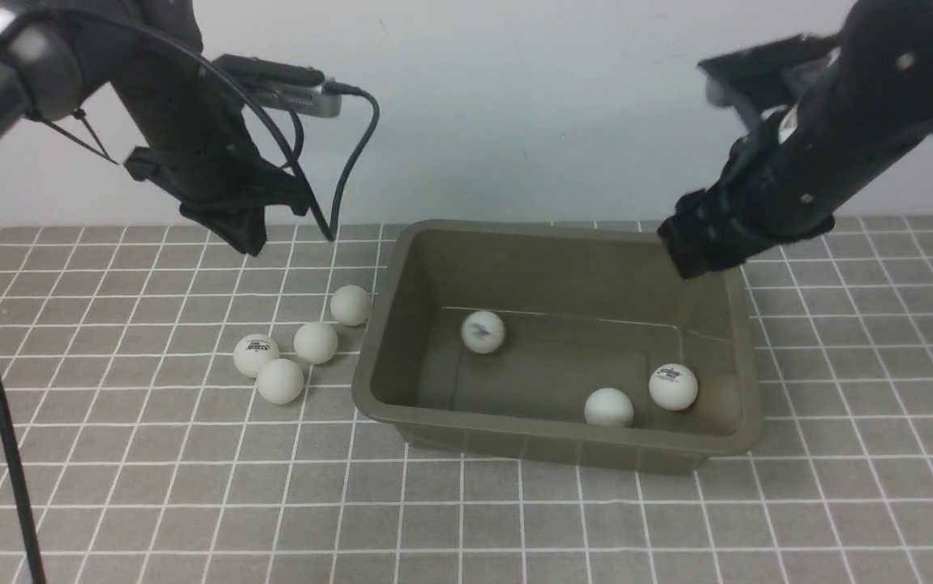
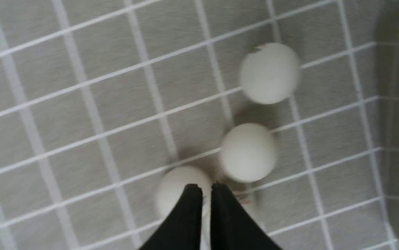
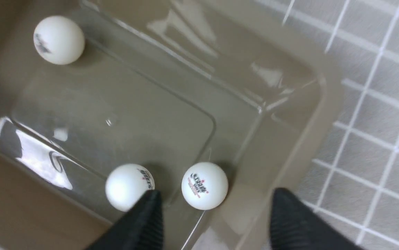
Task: Put the table tennis balls into the box on the grey coffee tablecloth.
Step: 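Reach for and grasp a ping pong ball on the table beside the basket, then drop the ball into the bin, then reach for and grasp a ping pong ball on the table beside the basket, then drop the ball into the bin, then reach for and grasp a ping pong ball on the table beside the basket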
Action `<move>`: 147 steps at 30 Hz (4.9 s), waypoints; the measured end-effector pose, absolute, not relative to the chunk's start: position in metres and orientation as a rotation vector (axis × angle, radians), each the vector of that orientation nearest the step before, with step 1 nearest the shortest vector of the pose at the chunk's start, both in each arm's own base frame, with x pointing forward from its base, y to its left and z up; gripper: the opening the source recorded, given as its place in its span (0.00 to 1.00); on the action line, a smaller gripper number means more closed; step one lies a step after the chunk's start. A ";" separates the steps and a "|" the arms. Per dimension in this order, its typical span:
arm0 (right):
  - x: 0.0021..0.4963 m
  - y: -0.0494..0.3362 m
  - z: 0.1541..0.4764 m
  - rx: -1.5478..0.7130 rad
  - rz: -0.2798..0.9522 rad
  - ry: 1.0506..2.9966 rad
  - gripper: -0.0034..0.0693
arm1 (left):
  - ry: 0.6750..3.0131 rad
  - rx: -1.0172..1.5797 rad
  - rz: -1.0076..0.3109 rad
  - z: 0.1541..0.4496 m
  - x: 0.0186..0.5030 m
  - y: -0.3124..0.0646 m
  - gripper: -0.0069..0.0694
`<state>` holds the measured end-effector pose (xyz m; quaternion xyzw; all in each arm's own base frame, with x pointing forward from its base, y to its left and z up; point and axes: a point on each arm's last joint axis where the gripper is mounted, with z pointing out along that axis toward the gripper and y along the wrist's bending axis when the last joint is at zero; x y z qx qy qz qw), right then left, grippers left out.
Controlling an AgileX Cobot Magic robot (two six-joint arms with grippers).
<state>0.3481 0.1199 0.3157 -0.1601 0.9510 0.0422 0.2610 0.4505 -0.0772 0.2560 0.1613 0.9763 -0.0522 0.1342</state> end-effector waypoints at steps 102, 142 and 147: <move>0.097 0.022 0.391 -0.077 0.220 1.938 0.04 | 2.663 0.797 -0.502 0.284 0.417 -0.179 0.52; 0.096 0.021 0.389 -0.074 0.206 1.963 0.04 | 2.995 0.541 -0.207 0.172 0.468 -0.088 0.88; 0.096 0.021 0.389 -0.075 0.203 1.962 0.04 | 3.029 0.548 -0.256 0.153 0.468 -0.096 0.78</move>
